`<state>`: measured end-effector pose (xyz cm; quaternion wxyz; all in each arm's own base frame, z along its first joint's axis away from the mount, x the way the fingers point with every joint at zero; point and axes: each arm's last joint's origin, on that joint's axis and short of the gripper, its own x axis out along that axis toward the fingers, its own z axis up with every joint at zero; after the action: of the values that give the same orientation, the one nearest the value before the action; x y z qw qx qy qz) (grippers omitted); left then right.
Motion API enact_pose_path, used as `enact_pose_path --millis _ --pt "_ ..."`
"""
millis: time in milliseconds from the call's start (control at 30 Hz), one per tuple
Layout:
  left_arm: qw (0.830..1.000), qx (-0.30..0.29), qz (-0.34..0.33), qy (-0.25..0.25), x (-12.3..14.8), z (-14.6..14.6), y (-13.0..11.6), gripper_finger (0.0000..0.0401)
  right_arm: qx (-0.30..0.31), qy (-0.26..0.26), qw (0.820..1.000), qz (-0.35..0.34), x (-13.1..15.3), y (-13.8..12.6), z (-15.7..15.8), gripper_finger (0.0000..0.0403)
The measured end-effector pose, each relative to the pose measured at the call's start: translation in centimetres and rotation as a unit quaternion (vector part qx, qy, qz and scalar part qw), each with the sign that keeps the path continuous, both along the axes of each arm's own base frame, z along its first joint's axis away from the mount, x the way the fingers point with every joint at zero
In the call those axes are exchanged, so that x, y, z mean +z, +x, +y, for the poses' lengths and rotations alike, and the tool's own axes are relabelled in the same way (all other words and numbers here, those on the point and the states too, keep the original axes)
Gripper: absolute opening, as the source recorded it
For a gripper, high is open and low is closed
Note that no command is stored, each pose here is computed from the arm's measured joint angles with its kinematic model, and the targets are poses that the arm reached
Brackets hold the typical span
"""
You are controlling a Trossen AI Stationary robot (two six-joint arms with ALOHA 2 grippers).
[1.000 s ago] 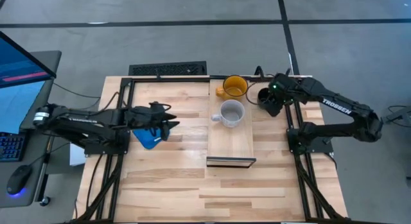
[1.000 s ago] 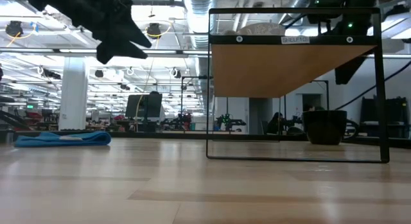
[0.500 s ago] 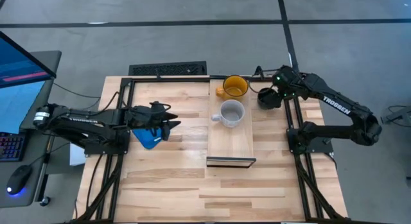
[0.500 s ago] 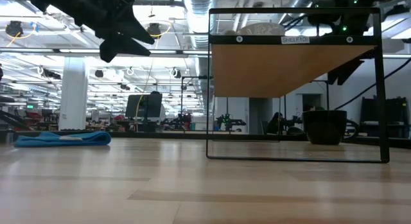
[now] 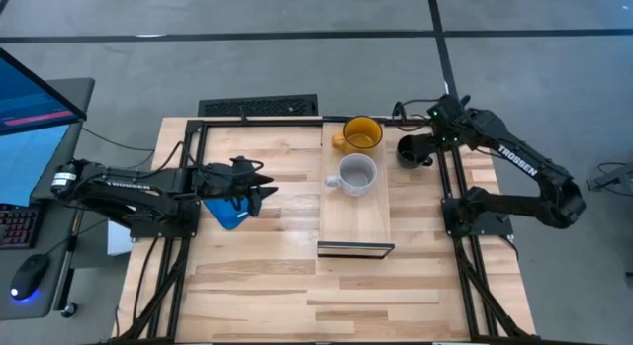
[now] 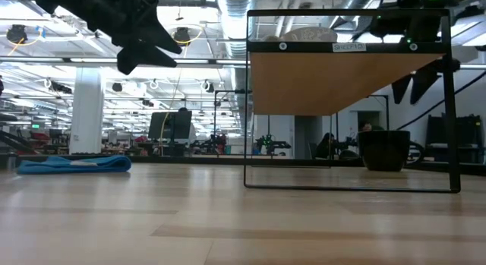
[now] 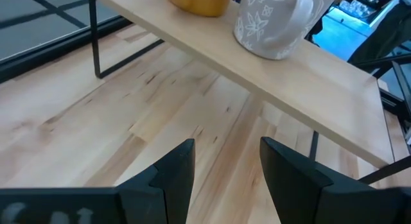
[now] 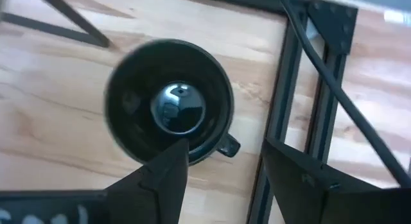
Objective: Stack small to large cups/mugs on shelf
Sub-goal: Put the black mug on the shelf
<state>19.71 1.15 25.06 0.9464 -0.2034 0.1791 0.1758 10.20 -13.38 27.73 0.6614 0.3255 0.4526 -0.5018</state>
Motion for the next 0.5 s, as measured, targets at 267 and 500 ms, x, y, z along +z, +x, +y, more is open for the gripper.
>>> enact_pose_path --millis 267,500 --pt "1.0 -0.002 0.008 0.004 -0.1 0.0 -0.1 0.0167 0.032 -0.011 0.999 -0.039 -1.4 0.7 -0.5 0.0223" --pt "1.0 -0.004 0.009 0.008 -0.1 0.0 -0.1 0.0167 0.148 -0.029 0.988 -0.015 -2.4 2.6 -1.6 0.0223"
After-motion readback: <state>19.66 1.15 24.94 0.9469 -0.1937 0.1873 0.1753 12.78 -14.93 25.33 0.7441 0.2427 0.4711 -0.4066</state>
